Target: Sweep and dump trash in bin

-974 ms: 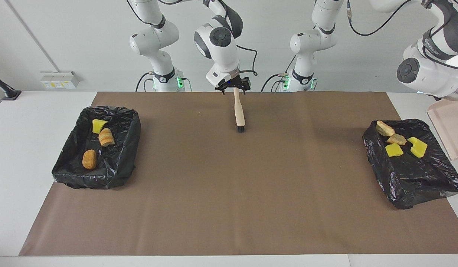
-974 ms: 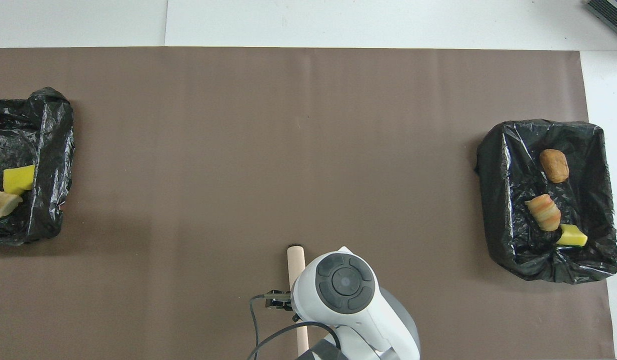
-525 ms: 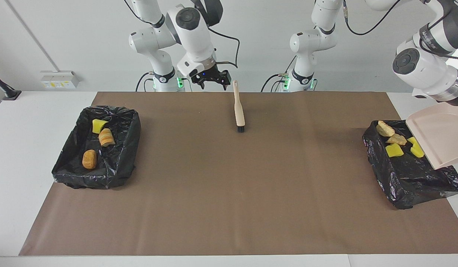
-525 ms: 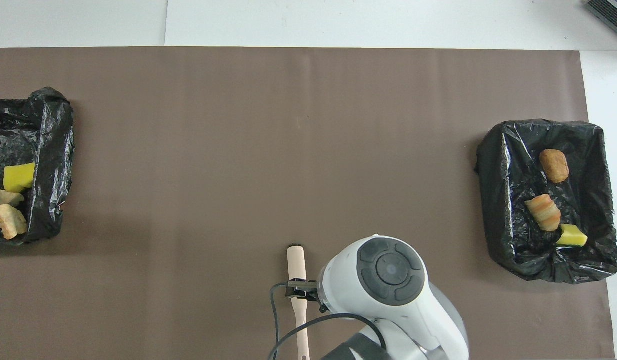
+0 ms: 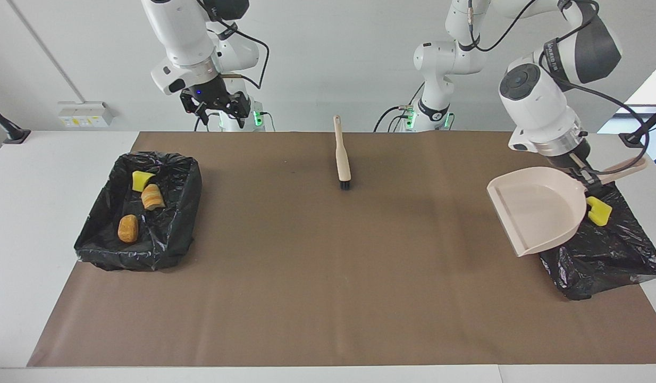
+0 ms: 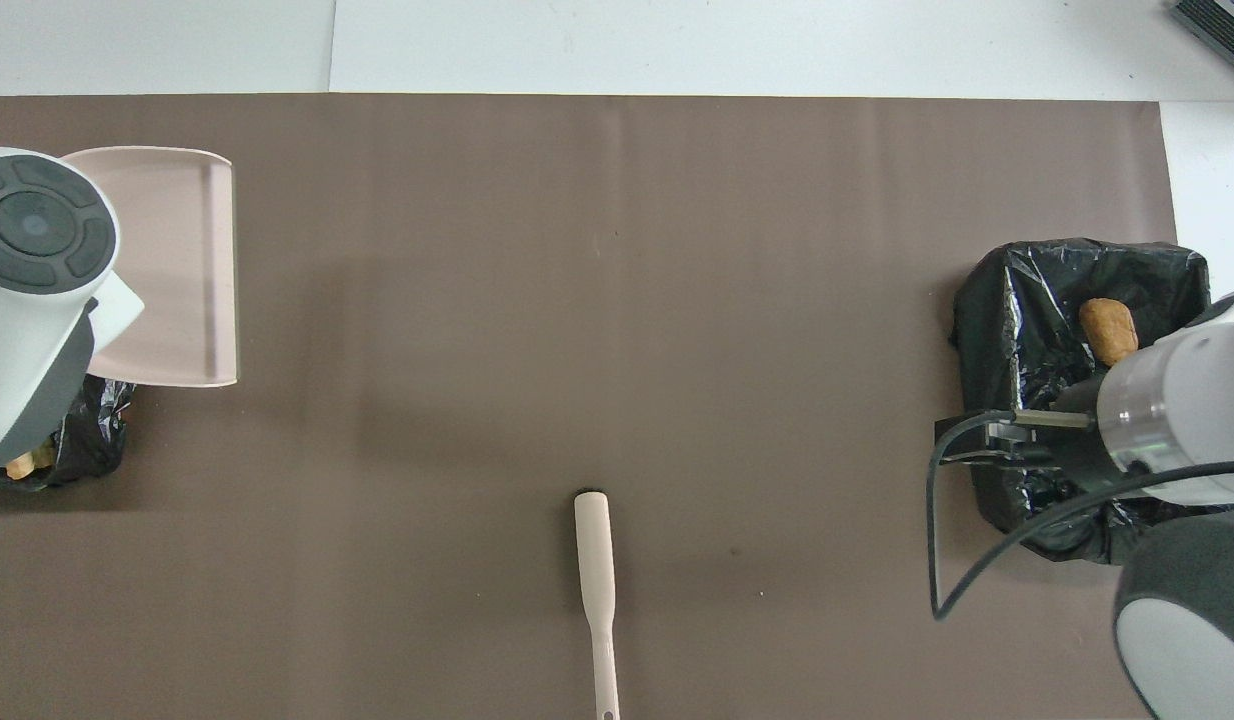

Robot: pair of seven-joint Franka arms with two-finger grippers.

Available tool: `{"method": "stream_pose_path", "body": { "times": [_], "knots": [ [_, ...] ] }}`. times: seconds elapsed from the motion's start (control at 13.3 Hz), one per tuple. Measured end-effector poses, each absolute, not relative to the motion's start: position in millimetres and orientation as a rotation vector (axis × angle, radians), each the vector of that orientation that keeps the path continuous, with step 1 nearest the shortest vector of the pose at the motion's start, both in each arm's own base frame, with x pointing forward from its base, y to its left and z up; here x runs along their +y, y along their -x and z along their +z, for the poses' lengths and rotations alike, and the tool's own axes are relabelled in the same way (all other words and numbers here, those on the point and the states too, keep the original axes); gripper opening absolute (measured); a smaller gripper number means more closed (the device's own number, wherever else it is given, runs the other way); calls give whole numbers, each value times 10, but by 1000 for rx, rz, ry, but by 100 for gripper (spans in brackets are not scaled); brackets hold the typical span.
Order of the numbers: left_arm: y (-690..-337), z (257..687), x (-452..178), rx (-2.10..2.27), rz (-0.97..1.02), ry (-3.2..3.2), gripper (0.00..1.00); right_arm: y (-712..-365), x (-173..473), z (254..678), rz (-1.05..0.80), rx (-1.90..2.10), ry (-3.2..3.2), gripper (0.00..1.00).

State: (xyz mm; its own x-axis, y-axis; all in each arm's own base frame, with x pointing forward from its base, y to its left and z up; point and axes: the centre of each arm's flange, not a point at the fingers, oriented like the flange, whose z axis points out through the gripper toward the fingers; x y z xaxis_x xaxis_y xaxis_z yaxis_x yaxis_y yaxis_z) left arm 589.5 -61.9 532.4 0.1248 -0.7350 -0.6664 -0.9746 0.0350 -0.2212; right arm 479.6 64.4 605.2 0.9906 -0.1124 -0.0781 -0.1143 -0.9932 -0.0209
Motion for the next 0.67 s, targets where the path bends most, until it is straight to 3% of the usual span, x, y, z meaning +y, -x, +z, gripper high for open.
{"method": "stream_pose_path", "body": {
  "times": [0.3, 0.67],
  "knots": [
    [-5682, 4932, -1711, 1513, 454, 2067, 33, -5004, -165, 6217, 52, 22, 3123, 100],
    [-5709, 4361, -2745, 1125, 372, 2553, 33, -5240, -224, 6326, 8, 68, 3130, 100]
  ]
}}
